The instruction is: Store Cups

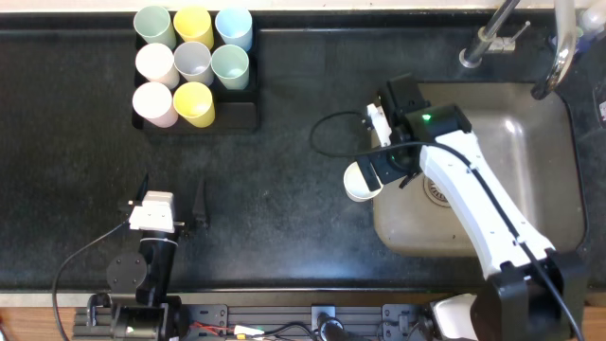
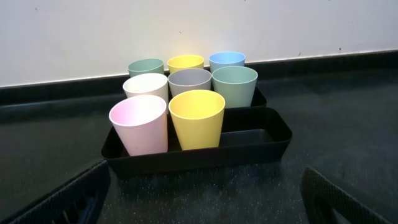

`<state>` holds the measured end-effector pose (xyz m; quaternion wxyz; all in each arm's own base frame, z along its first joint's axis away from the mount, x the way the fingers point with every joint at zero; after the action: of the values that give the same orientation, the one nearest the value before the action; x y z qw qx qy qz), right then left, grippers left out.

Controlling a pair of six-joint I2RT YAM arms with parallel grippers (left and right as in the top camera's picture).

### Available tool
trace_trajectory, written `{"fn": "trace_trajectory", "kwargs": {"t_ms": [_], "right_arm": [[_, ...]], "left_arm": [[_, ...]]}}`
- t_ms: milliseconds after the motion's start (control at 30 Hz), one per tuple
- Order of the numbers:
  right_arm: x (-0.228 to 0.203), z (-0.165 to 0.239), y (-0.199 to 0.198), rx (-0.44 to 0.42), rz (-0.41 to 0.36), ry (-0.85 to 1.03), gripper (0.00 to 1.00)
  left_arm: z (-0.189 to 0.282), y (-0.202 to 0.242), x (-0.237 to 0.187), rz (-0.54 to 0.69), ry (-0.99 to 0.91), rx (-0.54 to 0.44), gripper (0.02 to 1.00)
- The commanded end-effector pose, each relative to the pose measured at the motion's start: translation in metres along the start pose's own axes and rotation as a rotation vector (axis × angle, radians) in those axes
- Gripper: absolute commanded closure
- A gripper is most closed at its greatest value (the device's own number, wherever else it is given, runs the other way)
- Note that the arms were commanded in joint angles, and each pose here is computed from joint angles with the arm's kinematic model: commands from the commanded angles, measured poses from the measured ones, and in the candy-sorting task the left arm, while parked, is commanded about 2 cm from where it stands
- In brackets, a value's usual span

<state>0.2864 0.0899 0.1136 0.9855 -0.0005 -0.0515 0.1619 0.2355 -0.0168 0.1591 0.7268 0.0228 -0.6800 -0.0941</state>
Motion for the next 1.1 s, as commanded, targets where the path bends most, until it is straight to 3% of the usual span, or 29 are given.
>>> {"fn": "trace_trajectory", "kwargs": {"t_ms": [33,233,300,333,400,567,700,900,1000,1100], "right_arm": [[0.009,-0.001,0.002,0.026,0.013,-0.008,0.003],[0.009,-0.009,0.002,0.026,0.023,0.017,0.005],[0.01,-0.009,0.002,0.027,0.023,0.014,0.093],[0.01,-0.009,0.003,0.027,0.024,0.013,0.229],[0.01,-0.009,0.003,0.027,0.024,0.013,0.956],[0.011,-0.007,0.004,0.031,0.019,0.008,0.956],[0.02,0.023,0.007,0.031,0.006,-0.055,0.958],[0.063,0.137,0.016,0.052,-0.032,-0.354,0.958],[0.084,0.2,0.05,0.154,0.042,-0.522,0.958],[0.103,0.227,0.086,0.245,0.093,-0.587,0.958]], "left_arm": [[0.0,-0.001,0.001,-0.016,-0.008,-0.006,0.02],[0.0,-0.001,0.0,-0.016,-0.008,-0.006,0.02],[0.0,-0.001,0.0,-0.016,-0.008,-0.006,0.02],[0.0,-0.001,0.0,-0.016,-0.008,-0.006,0.02],[0.0,-0.001,0.0,-0.016,-0.008,-0.006,0.02],[0.0,-0.001,0.0,-0.016,-0.008,-0.006,0.02],[0.0,-0.001,0.0,-0.016,-0.008,-0.006,0.023],[0.0,-0.001,0.0,-0.016,-0.008,-0.006,0.02],[0.0,-0.001,0.0,-0.016,-0.008,-0.006,0.02],[0.0,-0.001,0.001,-0.016,-0.008,-0.006,0.02]]}}
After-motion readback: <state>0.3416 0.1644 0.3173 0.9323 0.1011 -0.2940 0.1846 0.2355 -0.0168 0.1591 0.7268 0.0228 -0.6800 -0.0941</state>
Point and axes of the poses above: each gripper's point midway between its finger pads, its own z axis back along the fingers, its own y axis along the line the jaws close on, x = y × z, the point moved 1 cm from there along z, back along the fingers, and after that the axes turned 6 degrees about -z, right-handed, at the moved point
